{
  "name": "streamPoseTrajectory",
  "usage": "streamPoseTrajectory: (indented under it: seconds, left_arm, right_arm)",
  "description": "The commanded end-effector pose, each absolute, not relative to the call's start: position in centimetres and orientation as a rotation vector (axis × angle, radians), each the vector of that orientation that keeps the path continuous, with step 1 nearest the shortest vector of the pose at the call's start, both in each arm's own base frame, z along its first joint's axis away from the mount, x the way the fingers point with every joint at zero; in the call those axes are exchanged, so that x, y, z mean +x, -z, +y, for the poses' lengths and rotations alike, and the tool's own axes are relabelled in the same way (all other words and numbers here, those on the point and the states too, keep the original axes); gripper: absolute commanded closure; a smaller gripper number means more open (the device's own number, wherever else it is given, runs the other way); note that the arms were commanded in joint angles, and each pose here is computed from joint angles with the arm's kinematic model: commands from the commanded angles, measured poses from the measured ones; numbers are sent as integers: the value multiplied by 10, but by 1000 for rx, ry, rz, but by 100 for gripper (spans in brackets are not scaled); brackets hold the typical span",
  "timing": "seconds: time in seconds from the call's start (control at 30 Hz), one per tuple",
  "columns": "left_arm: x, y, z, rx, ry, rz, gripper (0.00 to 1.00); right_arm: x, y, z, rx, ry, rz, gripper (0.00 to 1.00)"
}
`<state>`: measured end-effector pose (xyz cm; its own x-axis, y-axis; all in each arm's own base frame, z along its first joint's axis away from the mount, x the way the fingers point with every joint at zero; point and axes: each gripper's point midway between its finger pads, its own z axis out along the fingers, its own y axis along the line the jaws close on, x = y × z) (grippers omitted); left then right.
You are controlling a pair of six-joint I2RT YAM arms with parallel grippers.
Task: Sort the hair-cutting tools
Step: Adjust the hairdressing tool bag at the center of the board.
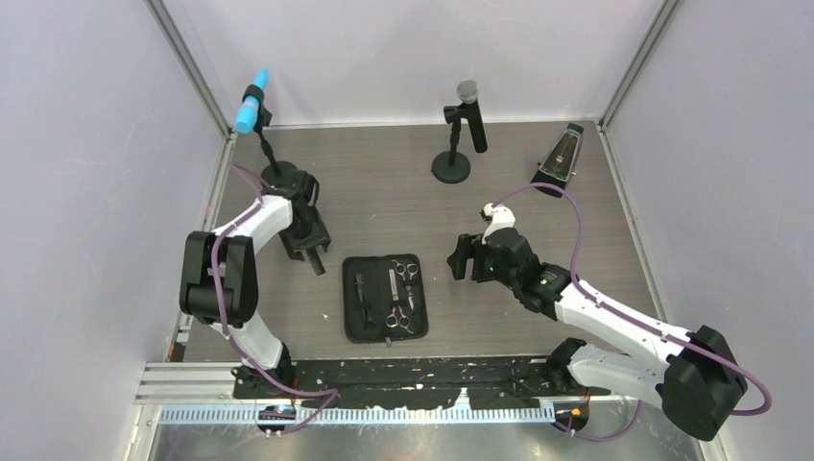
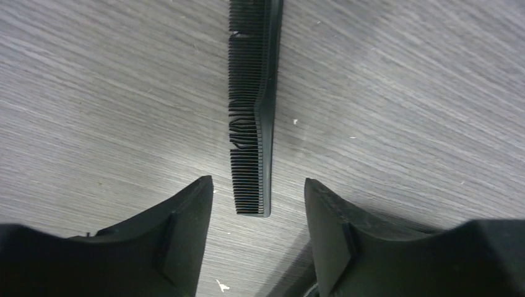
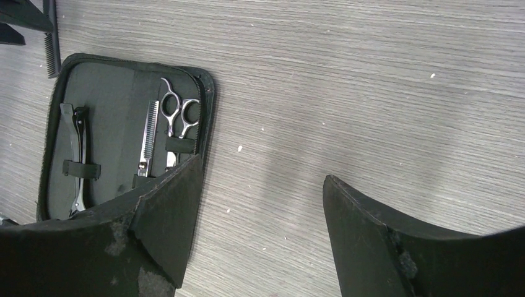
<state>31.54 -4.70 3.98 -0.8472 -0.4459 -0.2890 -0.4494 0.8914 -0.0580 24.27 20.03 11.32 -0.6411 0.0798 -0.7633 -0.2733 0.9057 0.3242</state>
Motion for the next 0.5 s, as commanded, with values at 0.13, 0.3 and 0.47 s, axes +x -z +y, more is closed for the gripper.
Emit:
streamPoseTrajectory:
  seconds: [0.13,0.3,0.47]
  left_arm:
    - [305,-46,-49,-650,-14,2864,46]
    - [293,-42,-59,-644,40,2902,51]
    - [285,-41,-77,-610,107,2950,58]
  right_arm:
    - [249,-133,205,-121,-589,2118,21]
    - [248,-134,204,-103,-609,2101,21]
    - [242,-129,209,-120,-659,2098,21]
